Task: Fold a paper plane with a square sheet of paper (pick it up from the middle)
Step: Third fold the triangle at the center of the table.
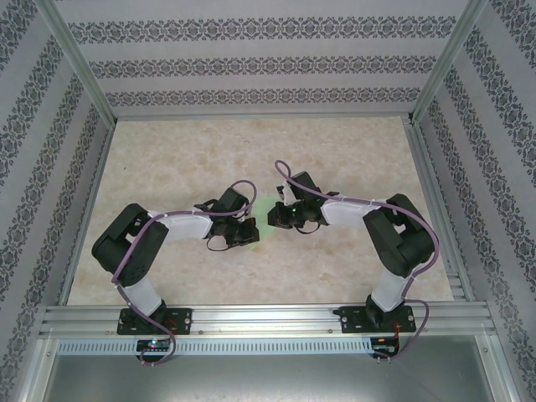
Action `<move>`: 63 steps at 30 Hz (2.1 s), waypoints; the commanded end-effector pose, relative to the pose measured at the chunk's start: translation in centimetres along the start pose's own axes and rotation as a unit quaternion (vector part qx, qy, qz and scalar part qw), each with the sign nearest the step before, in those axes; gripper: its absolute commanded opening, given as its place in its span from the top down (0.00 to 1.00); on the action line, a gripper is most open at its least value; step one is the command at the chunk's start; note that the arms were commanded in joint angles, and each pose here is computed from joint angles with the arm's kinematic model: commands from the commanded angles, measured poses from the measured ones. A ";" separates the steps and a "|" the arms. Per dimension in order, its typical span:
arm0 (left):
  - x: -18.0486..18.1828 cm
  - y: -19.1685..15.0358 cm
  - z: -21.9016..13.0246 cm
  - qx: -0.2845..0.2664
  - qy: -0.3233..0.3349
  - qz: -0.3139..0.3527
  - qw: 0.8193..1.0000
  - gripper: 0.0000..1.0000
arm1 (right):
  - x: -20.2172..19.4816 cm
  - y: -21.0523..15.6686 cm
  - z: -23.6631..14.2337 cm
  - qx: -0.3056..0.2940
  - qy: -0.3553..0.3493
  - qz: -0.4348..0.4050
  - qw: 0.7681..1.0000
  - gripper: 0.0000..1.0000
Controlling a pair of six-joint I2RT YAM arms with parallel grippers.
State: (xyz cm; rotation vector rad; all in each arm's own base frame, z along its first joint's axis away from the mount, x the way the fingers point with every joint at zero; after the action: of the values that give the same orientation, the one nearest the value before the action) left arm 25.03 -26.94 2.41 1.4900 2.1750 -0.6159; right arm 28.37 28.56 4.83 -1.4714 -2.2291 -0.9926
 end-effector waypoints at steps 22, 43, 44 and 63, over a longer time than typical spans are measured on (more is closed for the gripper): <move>6.1 -0.9 0.6 -0.001 0.119 -0.052 0.992 1.00 | -4.9 1.8 -1.0 -0.003 -0.083 0.039 0.996 0.95; 5.7 -0.9 0.6 0.002 0.111 -0.046 0.993 1.00 | -0.1 -0.6 2.0 0.031 -0.032 0.016 0.999 1.00; 5.7 -0.9 0.6 0.002 0.110 -0.048 0.993 1.00 | -0.5 -0.8 2.0 0.035 -0.038 0.017 0.999 1.00; 5.2 -0.8 0.5 0.002 0.101 -0.041 0.994 1.00 | -1.2 1.3 -1.9 -0.023 -0.066 0.023 0.997 1.00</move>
State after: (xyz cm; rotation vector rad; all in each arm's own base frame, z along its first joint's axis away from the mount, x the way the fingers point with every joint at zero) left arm 25.03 -26.84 2.40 1.4772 2.1983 -0.6123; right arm 30.07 25.82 4.62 -1.6703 -2.2357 -0.9004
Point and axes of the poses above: each hand's point on the last joint's axis, 136 mm out from that joint toward the fingers, its own z axis out along the fingers, its own x axis along the line the jaws close on, y = z × x, the point moved 1 cm from there along -z, back along the fingers, and after that the axes turned 15 degrees about -z, right-handed, at the moved point
